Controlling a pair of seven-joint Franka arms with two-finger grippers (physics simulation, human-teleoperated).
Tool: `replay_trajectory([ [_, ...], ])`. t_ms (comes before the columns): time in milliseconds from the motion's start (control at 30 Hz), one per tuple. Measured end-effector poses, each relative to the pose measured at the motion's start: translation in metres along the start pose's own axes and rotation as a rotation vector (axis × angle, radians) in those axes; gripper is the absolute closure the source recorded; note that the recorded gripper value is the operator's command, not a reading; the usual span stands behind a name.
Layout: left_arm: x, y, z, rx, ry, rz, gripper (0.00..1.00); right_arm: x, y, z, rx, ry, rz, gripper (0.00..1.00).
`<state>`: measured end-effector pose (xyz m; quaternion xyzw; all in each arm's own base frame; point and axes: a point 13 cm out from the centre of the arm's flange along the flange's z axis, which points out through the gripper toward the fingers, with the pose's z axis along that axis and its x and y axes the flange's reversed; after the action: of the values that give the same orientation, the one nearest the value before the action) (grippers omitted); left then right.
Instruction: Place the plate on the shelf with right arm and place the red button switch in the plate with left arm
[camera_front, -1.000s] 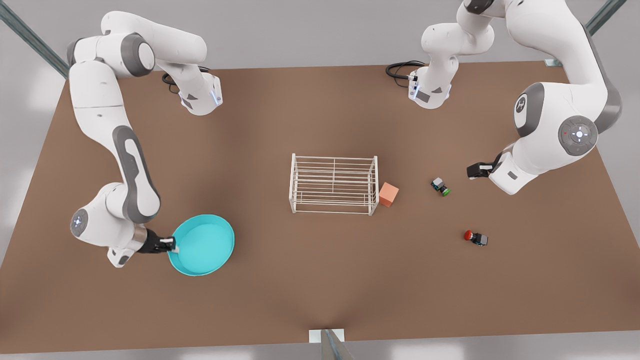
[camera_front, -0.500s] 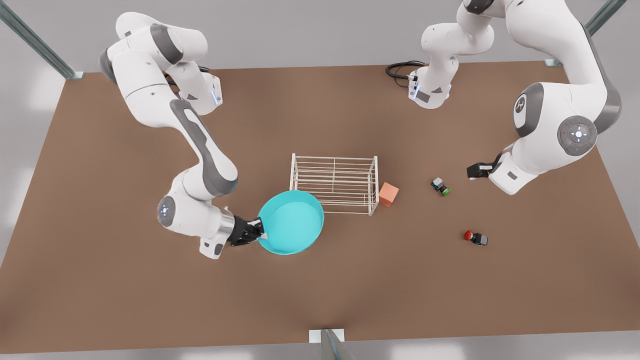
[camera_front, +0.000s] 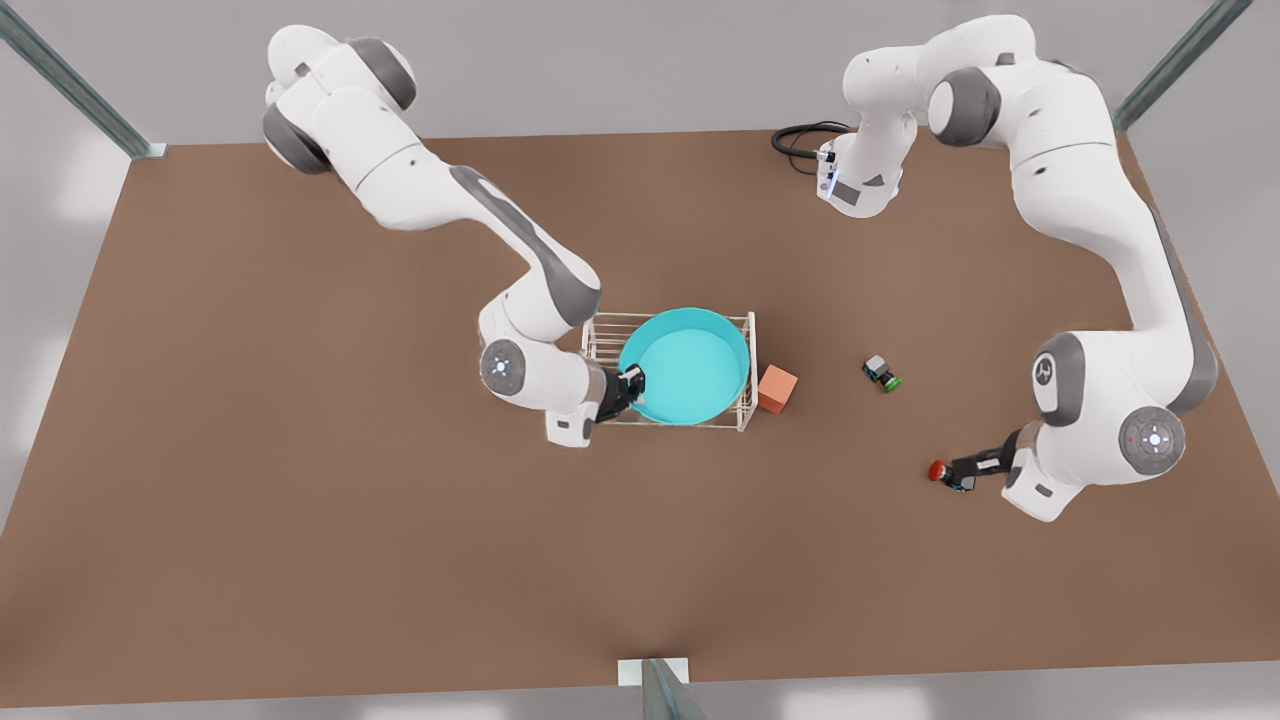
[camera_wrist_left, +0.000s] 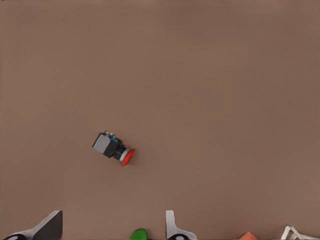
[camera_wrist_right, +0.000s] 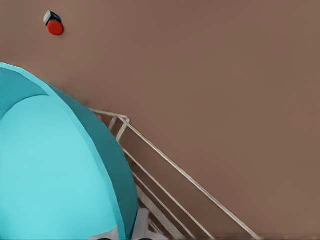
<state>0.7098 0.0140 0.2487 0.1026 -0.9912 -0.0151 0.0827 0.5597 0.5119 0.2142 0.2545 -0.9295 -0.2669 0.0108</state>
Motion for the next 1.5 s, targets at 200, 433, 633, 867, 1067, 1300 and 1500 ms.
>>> replay_trajectory([
  [200, -0.024, 0.018, 0.078, -0.008, -0.015, -0.211, 0.00, 0.023, 0.010, 0.027, 0.049, 0.058, -0.032, 0.79],
  [433, -0.021, 0.065, 0.120, -0.006, -0.073, -0.571, 0.00, 0.024, 0.008, 0.025, 0.079, 0.059, -0.021, 0.00],
  [633, -0.018, 0.068, 0.147, 0.034, -0.083, -0.789, 0.00, 0.004, 0.011, -0.026, 0.107, -0.014, 0.012, 0.00],
  [867, -0.016, 0.065, 0.168, 0.050, -0.082, -0.899, 0.00, 0.046, -0.274, -0.269, 0.397, -0.080, 0.308, 0.00],
  [1067, -0.013, 0.061, 0.190, 0.042, -0.064, -0.934, 0.00, 0.170, -0.401, -0.425, 0.615, -0.001, 0.544, 0.00],
  [1300, -0.013, 0.059, 0.211, 0.037, -0.055, -0.965, 0.00, 0.215, -0.294, -0.495, 0.575, 0.052, 0.553, 0.00],
  [1500, -0.013, 0.058, 0.215, 0.037, -0.057, -0.984, 0.36, 0.236, -0.282, -0.487, 0.527, 0.122, 0.582, 0.00],
])
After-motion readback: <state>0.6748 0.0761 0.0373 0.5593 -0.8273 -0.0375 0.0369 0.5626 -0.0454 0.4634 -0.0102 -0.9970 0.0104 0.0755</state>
